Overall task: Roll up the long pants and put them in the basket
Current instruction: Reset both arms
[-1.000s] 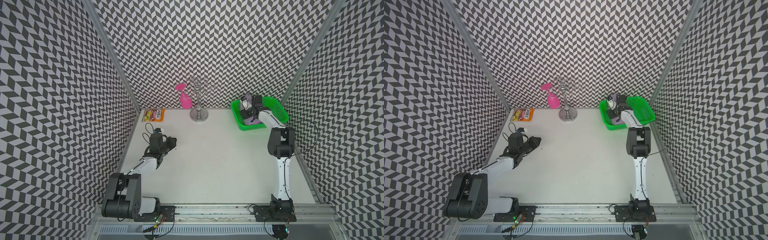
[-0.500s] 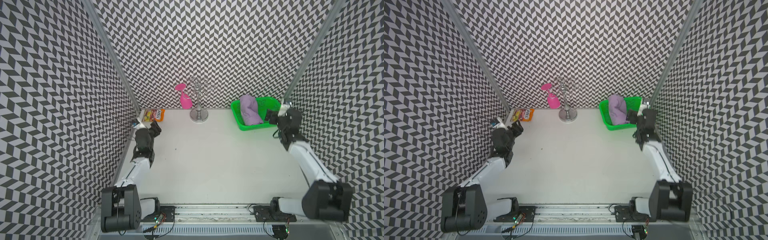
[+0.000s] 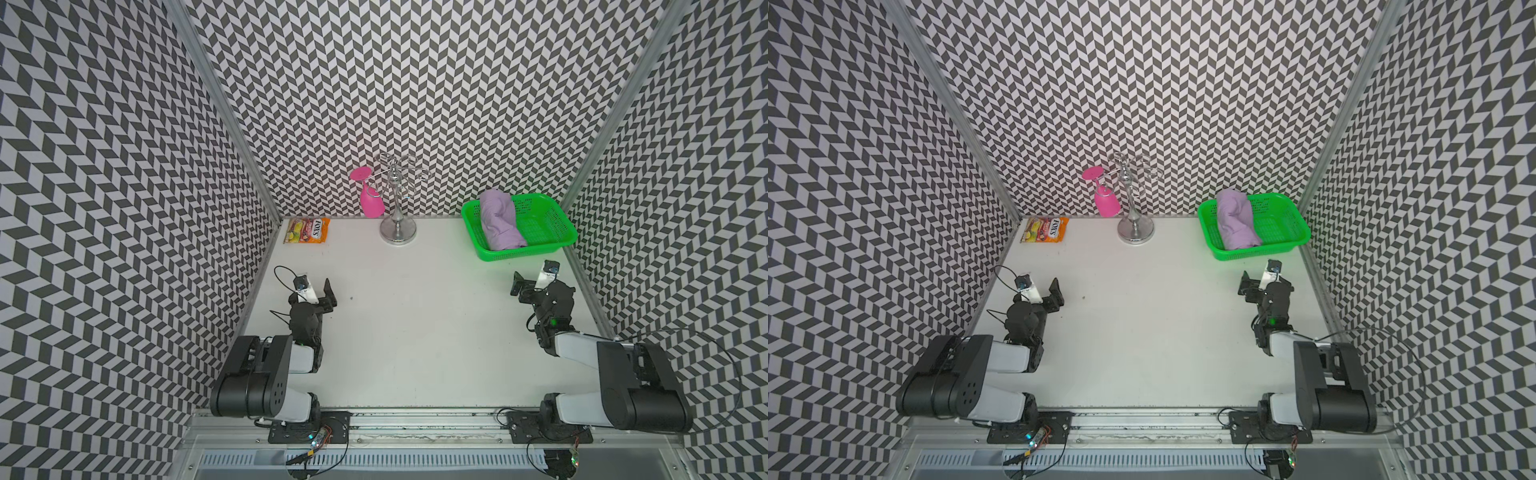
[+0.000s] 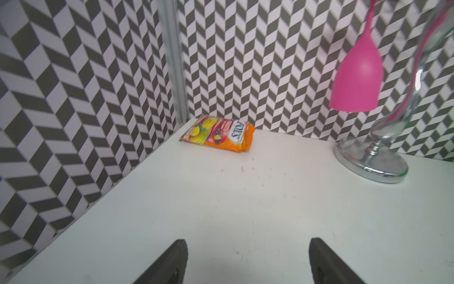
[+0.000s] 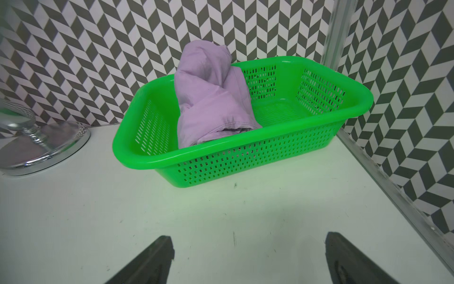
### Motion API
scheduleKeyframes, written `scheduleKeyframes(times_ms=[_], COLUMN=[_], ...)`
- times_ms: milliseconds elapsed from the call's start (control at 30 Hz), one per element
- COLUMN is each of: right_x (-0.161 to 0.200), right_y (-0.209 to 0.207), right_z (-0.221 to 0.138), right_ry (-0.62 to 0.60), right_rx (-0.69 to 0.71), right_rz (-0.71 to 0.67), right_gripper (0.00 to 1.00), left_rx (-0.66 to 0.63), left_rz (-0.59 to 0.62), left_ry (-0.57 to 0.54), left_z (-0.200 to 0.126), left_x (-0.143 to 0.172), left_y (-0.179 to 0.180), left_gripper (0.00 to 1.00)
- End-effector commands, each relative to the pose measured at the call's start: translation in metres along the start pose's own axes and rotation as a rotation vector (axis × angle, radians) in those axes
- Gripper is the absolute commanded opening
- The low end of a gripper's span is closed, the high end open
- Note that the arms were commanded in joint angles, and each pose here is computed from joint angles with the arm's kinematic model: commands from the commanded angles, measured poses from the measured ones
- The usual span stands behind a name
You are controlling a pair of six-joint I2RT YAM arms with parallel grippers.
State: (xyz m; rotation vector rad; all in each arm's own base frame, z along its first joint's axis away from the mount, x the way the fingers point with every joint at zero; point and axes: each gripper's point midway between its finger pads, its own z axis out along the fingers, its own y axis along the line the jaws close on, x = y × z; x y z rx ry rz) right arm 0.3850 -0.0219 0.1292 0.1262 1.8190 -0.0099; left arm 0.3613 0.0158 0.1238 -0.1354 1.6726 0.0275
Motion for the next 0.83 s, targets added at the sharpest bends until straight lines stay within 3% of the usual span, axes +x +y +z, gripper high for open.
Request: scheduleKeyframes(times_ms=[0,100,200,233,267,333,467,800], right_x=[-0.033,-0.034,-0.024,-0.022,-0.018,-0.018,-0.029,-0.02], right_y=[0.029,0.04,0.035,0.035,0.031,0.019,0.02,0.021], right_z=[-0.007,-0.024,-0.03,-0.032,-0.027,-0.007,-0.015,-0.008], right_ry=[-0.158,-0.252,-0.308,-0.311,-0.273,-0.195,-0.288,-0.218], right_rx=[-0.147,-0.185,-0.16,-0.163,-0.138,-0.057,-0.038,-0.025], right_rz=[-0.047,-0.069,-0.048,-0.049,-0.044,-0.005,-0.007,-0.019], right_gripper=[0.99,1.0,0.99,1.0,1.0,1.0,1.0,1.0], left_rx=[0.139,0.133,0.094,0.093,0.094,0.095,0.094,0.091], left_rz=[0.097,0.104,0.06,0.064,0.065,0.071,0.072,0.073], left_ry=[-0.109,-0.111,-0.029,-0.043,-0.044,-0.032,-0.033,-0.028], left_z=[-0.003,0.003,0.02,0.02,0.019,0.021,0.021,0.022], left_x=[-0.024,-0.027,-0.019,-0.02,-0.02,-0.02,-0.019,-0.019], left_y=[-0.027,-0.029,-0.018,-0.018,-0.018,-0.02,-0.02,-0.02], left_gripper=[0.8,0.8,0.82,0.98,1.0,1.0,1.0,1.0])
